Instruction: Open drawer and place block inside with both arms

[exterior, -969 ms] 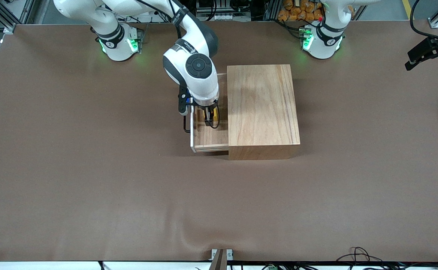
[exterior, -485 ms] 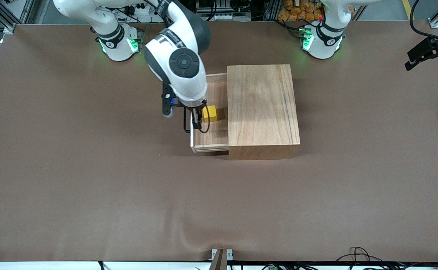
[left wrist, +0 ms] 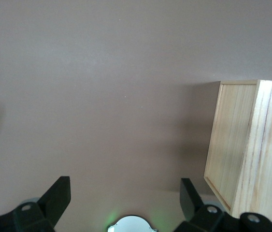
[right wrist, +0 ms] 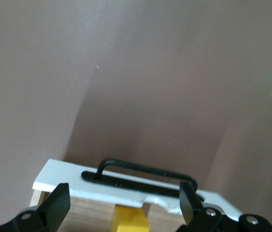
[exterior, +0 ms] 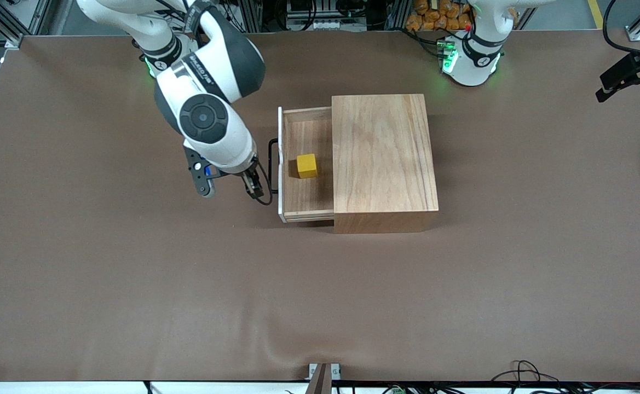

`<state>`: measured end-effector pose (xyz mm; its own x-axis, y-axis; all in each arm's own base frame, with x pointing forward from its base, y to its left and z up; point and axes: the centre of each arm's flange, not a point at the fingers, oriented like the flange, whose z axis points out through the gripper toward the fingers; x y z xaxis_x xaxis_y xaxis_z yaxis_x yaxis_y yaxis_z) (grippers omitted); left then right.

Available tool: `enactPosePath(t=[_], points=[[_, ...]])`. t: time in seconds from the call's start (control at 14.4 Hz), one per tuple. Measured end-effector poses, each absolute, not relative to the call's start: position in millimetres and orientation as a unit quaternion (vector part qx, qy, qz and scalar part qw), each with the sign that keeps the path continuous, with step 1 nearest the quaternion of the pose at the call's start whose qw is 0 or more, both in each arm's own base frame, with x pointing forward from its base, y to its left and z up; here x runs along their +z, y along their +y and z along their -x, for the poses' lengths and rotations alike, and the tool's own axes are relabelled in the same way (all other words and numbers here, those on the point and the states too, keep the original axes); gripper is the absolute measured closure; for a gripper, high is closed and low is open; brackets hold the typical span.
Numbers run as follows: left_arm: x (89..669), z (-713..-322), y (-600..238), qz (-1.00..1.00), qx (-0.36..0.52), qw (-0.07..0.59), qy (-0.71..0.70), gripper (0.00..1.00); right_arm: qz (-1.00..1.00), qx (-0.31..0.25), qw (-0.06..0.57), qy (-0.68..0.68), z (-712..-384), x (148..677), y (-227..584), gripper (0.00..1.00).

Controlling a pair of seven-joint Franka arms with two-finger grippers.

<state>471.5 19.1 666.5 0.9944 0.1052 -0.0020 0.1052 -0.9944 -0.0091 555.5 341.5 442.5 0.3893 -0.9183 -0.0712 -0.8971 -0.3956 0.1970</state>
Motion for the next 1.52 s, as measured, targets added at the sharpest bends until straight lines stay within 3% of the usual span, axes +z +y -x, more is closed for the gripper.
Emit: enactPosePath(t=[0.35,0.55,0.83,1.18,1.52], points=[[669,-470,20,0.999,-0.001,0.004,-0.054,0.00,-0.876,-0.149,0.035,-0.457,-580,477,199,0.00],[669,-470,21,0.999,-0.001,0.004,-0.054,0.00,-0.904,-0.161,0.011,-0.396,-582,493,153,0.00],[670,-469,27,0.999,-0.002,0.004,-0.051,0.00,-0.953,-0.143,-0.028,-0.266,-584,514,111,0.00],[676,-466,74,1.000,-0.016,0.001,-0.021,0.00,-0.988,-0.083,-0.064,-0.117,-576,566,13,0.00],[678,-459,121,0.999,-0.036,-0.032,-0.001,0.00,-0.997,-0.066,-0.044,-0.021,-549,606,8,0.00]])
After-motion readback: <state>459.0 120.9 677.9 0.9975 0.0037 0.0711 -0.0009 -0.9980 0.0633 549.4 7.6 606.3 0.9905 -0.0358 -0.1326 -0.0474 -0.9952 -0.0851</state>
